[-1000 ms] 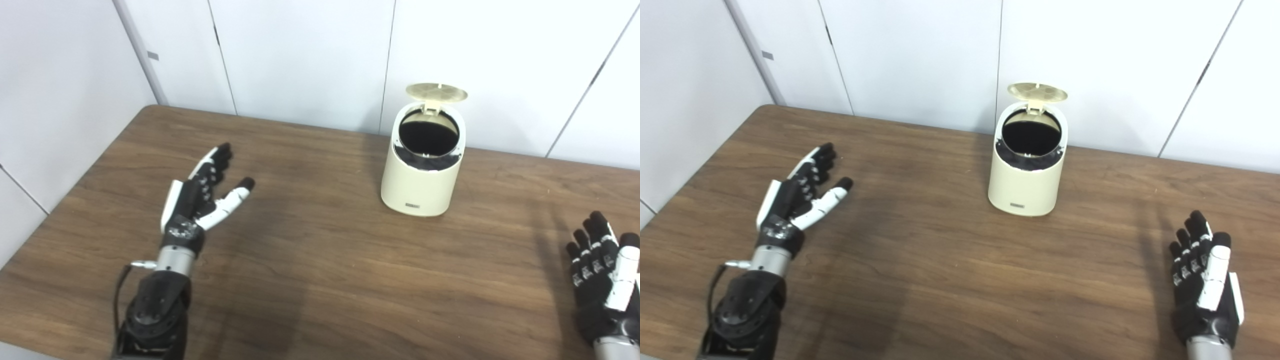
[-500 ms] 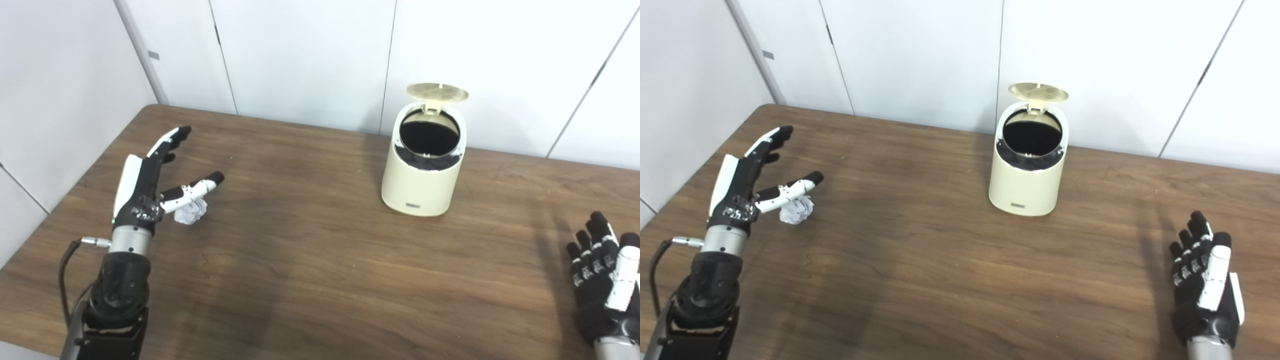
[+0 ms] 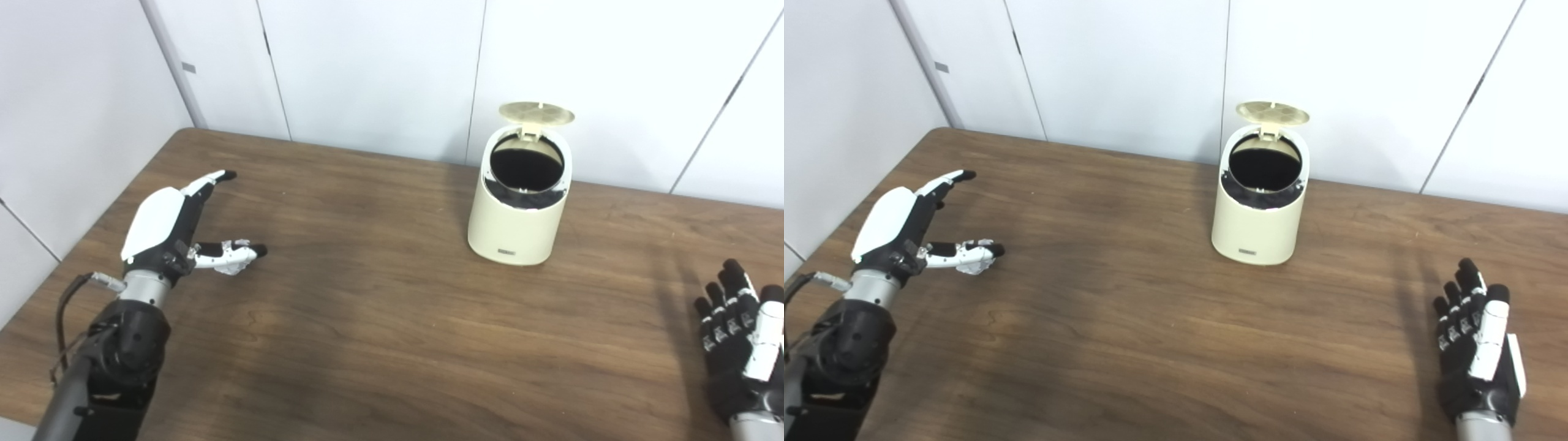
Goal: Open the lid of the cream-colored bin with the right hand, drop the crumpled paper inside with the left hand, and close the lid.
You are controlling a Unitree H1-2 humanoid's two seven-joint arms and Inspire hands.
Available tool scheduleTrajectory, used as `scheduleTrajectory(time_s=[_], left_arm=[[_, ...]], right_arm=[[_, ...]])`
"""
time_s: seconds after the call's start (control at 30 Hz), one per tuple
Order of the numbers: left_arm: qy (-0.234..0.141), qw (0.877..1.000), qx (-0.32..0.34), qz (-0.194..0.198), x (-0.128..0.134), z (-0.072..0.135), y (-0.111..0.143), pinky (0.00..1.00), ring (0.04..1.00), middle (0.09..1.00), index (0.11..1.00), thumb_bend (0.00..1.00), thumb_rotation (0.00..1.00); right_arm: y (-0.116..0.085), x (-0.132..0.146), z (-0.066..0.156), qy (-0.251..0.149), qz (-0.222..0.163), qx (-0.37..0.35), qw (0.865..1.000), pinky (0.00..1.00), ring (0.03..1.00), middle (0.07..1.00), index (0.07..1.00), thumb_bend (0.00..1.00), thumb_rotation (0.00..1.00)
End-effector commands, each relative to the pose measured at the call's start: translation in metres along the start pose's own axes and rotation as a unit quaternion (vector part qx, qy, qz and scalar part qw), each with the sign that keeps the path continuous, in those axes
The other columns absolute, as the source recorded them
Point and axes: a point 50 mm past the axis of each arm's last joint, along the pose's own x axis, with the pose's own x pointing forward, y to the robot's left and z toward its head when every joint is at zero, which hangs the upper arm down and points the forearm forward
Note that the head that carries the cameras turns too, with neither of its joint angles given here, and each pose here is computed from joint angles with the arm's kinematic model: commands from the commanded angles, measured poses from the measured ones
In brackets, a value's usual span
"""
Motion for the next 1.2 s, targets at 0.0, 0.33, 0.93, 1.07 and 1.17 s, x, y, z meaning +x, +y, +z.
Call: scheduleTrajectory(time_s=[0.0, 0.33, 0.93, 1.07, 1.17], left_arm=[[-0.009, 0.999, 0.033, 0.004, 0.0029, 0.0026, 0.0128, 0.84, 0.925, 0.905, 0.879, 0.98, 0.26], [0.003, 0.995, 0.097, -0.034, 0.0045, 0.0072, 0.0143, 0.87, 0.931, 0.902, 0.867, 0.95, 0.22], [0.012, 0.99, 0.129, -0.048, 0.0053, 0.0035, 0.0119, 0.84, 0.926, 0.892, 0.813, 0.9, 0.15], [0.014, 0.991, 0.123, -0.051, 0.0064, 0.0013, 0.0097, 0.78, 0.905, 0.884, 0.808, 0.89, 0.15], [0.01, 0.991, 0.127, -0.05, 0.0078, -0.0007, 0.0081, 0.78, 0.891, 0.873, 0.804, 0.89, 0.16]], right_arm=[[0.0037, 0.002, 0.005, -0.003, 0.011, 0.0, 1.0, 1.0, 0.997, 0.995, 0.943, 0.42, 1.0], [0.0035, 0.003, 0.0083, 0.002, 0.021, -0.014, 1.0, 1.0, 0.992, 0.995, 0.953, 0.4, 1.0], [0.0022, 0.0057, 0.0034, 0.006, 0.027, -0.009, 1.0, 1.0, 0.991, 0.977, 0.952, 0.42, 1.0], [0.0026, 0.0041, 0.0037, 0.007, 0.022, -0.001, 1.0, 1.0, 0.981, 0.962, 0.943, 0.4, 1.0], [0.0032, 0.0037, 0.0041, 0.007, 0.022, 0.002, 1.0, 1.0, 0.98, 0.961, 0.944, 0.4, 1.0]])
